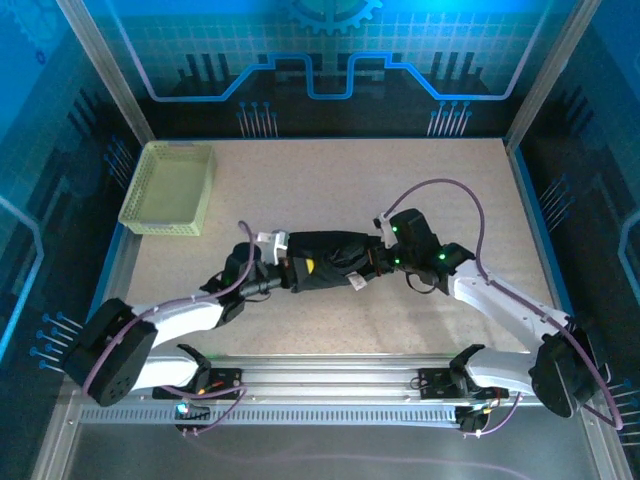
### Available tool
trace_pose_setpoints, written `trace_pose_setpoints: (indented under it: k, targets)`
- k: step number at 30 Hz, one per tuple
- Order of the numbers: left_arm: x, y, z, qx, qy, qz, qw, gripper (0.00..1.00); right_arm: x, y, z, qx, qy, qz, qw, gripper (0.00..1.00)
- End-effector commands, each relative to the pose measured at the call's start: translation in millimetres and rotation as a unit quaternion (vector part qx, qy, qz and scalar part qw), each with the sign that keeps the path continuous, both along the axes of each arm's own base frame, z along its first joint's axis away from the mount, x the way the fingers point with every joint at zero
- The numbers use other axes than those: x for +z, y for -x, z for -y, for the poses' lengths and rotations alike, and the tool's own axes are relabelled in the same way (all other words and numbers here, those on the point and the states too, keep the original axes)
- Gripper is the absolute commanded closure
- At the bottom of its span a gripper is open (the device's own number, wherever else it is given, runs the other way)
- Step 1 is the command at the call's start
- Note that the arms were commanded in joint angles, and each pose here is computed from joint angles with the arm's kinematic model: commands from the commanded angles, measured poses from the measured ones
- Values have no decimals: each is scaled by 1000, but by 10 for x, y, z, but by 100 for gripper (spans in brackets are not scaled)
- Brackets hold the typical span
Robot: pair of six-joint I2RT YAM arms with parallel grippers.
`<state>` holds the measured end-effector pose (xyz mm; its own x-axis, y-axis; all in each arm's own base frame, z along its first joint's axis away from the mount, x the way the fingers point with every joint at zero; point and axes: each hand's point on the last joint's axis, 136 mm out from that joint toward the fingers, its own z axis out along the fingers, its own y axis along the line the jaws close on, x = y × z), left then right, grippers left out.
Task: Fold the inside-out t-shirt
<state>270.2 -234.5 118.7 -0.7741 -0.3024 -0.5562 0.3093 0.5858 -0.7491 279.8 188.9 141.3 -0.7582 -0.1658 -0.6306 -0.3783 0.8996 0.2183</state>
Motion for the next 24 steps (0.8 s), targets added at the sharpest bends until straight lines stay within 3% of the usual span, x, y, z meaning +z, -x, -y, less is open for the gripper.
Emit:
trace_pose_setpoints:
  k: [1,10,18,24]
  targets:
    - [-6,-60,-221,73,-14,-1,997,100,93,-30,-46,-14,-15,-3,1000,100]
    - [103,-538,-465,165,-98,6,981,100,257,-718,-308,-10,39,-5,999,100]
    - [-74,-963,-707,222,-138,-21,965,99,-106,-1303,-332,-32,82,-72,993,100]
    - [-331,-1139,-865,253,-143,-66,954,100,-341,-1547,-425,-30,86,-104,990,100]
